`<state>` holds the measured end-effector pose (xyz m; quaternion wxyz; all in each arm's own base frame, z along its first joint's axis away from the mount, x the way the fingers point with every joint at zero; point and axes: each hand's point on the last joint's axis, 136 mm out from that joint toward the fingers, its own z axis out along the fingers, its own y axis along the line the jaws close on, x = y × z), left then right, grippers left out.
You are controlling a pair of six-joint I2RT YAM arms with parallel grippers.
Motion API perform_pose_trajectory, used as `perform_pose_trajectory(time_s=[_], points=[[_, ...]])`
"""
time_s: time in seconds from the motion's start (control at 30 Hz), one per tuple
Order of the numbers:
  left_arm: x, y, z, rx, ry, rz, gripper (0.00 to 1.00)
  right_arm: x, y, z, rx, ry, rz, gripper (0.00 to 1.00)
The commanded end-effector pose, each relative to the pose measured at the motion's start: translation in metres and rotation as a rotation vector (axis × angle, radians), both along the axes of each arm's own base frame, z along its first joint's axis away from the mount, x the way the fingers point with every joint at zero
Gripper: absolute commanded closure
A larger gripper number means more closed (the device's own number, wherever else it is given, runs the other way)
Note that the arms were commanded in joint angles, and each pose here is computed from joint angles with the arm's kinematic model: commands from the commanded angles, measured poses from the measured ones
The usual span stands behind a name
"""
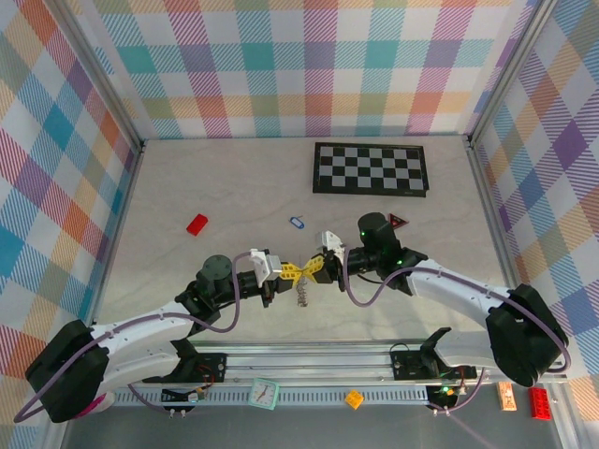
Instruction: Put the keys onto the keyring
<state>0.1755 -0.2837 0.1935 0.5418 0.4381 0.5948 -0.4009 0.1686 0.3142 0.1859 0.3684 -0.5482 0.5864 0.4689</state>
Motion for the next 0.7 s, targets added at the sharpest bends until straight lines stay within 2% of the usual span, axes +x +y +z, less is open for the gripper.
perform_pose_trajectory(time_s=[0.0, 0.03, 0.13, 0.3, 0.67], points=[[0.003, 0.003, 0.013, -0.032, -0.039, 0.027, 0.85, -0.003, 0.004, 0.016, 0.031, -0.037, 0.043, 1.0], [0.004, 0.005, 0.011, -0.01, -0.039, 0.041, 0.79, -0.003, 0.004, 0.016, 0.014, -0.041, 0.043, 1.0], [0.006, 0.011, 0.005, 0.07, -0.045, 0.067, 0.75, 0.0, 0.0, 0.011, -0.053, -0.072, 0.031, 1.0], [0.005, 0.017, -0.002, 0.163, -0.06, 0.068, 0.75, 0.0, -0.002, 0.005, -0.172, -0.122, 0.045, 1.0], [0.004, 0.01, 0.006, 0.19, -0.06, 0.023, 0.81, -0.001, 0.006, 0.003, -0.353, -0.23, 0.092, 1.0]])
